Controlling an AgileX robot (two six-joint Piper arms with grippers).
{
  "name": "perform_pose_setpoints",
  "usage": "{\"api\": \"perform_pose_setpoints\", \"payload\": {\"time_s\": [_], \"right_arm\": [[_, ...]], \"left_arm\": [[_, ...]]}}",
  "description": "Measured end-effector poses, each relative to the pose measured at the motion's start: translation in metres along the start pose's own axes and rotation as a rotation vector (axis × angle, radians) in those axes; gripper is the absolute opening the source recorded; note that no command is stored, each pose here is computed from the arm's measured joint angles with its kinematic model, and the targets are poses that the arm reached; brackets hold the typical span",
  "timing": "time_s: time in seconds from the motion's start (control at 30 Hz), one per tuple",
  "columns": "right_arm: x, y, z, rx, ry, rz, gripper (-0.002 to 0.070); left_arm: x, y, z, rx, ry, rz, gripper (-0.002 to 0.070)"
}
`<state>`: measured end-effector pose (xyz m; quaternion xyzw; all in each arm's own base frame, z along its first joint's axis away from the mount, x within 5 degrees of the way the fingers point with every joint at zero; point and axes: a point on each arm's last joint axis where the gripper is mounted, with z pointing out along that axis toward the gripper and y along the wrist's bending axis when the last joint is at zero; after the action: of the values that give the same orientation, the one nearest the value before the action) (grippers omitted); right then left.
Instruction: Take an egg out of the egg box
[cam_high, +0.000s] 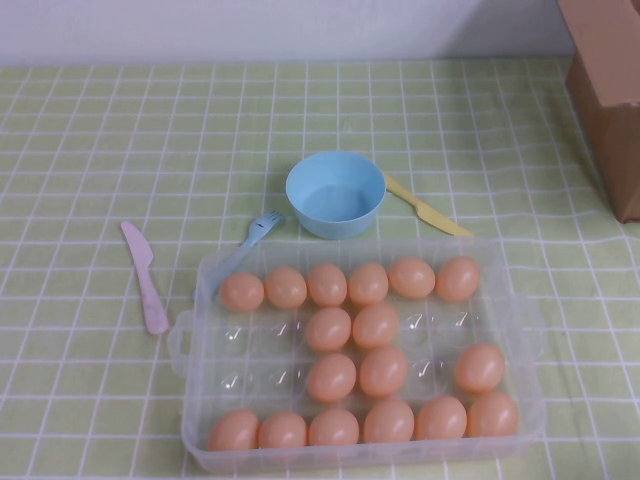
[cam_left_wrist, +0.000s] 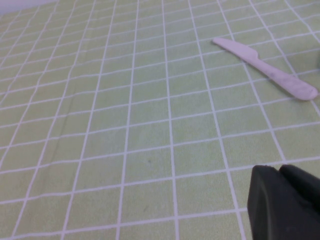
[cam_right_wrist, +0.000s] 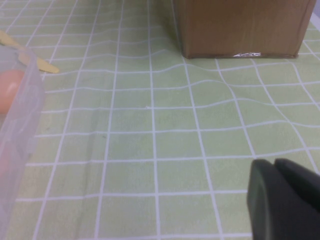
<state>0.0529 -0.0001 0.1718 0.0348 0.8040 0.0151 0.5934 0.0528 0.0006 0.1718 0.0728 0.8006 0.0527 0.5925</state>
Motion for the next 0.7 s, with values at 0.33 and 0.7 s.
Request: {"api": "perform_pose_setpoints", "payload": {"time_s": [0.33, 0.7], "right_arm": [[0.000, 0.000, 0.000, 0.000, 0.000, 0.000, -0.0017], [0.000, 0.000, 0.000, 0.000, 0.000, 0.000, -0.0017]], "left_arm": [[-0.001, -0.001, 0.000, 0.015, -0.011, -0.043, -0.0005], [-0.027, 0.000, -0.004, 0.115, -0.291, -0.744, -0.0005]]}}
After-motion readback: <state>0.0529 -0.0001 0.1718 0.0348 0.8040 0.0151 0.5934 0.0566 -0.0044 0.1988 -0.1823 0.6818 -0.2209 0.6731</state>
